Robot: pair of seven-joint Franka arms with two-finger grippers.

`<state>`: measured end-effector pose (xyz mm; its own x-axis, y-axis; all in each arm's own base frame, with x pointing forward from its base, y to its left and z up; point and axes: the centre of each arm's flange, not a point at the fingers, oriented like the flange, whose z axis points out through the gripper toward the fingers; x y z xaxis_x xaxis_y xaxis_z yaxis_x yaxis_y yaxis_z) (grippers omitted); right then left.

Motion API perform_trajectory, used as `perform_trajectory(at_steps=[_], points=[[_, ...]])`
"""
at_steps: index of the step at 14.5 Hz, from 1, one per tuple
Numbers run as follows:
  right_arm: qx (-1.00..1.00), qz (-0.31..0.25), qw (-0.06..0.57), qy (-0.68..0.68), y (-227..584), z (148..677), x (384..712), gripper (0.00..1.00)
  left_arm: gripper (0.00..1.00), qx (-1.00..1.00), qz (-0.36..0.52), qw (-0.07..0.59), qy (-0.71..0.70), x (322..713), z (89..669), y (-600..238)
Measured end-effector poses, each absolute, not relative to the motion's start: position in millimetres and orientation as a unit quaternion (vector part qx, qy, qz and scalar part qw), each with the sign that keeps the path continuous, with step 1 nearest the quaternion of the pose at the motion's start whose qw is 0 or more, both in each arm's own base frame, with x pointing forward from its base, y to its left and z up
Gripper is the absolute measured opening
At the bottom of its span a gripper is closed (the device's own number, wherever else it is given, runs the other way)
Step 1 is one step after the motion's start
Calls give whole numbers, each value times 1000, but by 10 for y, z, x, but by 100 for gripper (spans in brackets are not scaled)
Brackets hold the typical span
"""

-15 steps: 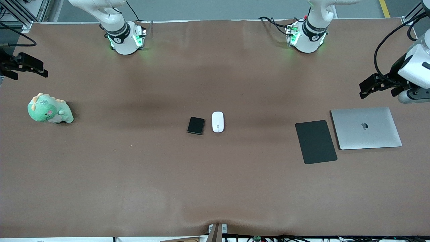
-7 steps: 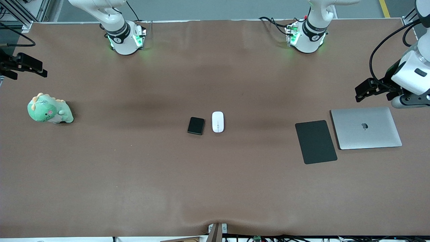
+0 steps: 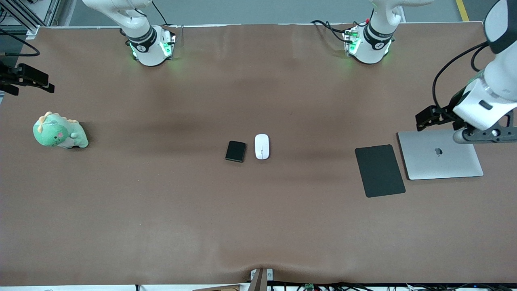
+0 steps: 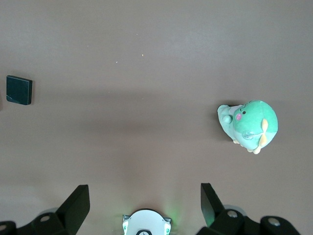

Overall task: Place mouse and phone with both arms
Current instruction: 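Reach the left gripper toward the white mouse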

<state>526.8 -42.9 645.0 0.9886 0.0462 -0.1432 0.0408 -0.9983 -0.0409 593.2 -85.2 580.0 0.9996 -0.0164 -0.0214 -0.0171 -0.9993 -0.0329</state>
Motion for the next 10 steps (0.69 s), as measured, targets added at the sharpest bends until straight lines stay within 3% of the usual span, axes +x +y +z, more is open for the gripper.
perform_trajectory(at_steps=[10], points=[[-997,75,19,-20,-452,6446,5260,100,100,-999,26,14,44,6138,5261,-1437]])
